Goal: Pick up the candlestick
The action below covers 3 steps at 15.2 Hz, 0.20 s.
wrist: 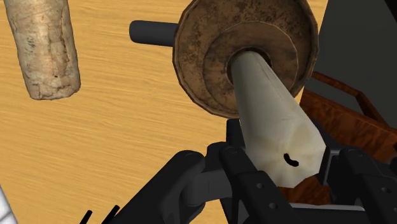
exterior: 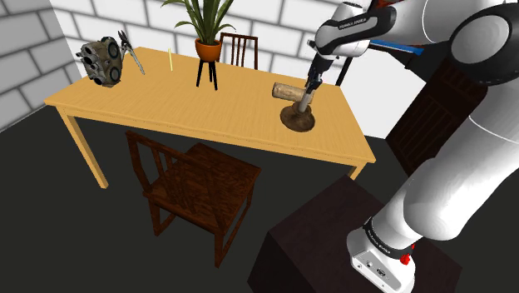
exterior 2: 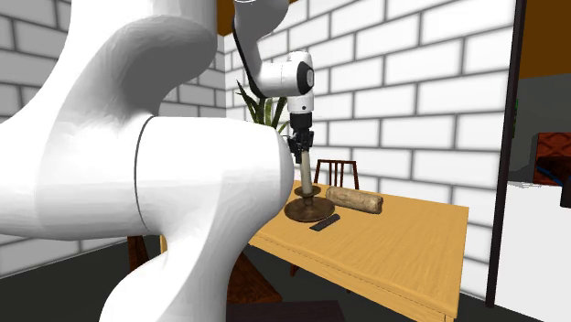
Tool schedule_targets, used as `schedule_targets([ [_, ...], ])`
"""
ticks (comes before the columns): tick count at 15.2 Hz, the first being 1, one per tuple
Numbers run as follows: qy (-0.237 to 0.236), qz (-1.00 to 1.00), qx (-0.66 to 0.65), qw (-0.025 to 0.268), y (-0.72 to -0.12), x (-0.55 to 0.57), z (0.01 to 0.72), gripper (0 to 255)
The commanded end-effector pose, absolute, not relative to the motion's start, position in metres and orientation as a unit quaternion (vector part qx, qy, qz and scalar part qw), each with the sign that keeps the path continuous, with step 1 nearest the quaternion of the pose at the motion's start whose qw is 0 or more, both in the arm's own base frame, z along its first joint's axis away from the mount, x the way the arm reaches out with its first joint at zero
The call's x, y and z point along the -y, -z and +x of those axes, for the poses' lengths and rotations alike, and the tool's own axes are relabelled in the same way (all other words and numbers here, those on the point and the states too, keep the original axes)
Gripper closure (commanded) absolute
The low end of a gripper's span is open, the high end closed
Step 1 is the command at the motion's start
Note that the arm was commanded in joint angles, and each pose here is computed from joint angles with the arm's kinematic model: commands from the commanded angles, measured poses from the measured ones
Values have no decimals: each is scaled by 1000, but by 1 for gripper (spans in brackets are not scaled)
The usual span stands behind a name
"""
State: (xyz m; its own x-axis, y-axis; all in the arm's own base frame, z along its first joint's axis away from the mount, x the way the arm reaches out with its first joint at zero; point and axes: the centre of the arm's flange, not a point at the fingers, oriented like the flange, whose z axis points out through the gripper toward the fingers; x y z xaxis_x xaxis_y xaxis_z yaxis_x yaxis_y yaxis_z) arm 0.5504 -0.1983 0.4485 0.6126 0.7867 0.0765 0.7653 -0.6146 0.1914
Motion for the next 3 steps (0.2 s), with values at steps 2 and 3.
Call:
schedule_targets([
  [2, -77, 895, -433, 70, -461, 199, 550, 255],
  [3, -77, 895, -433, 70, -461, 199, 550, 255],
])
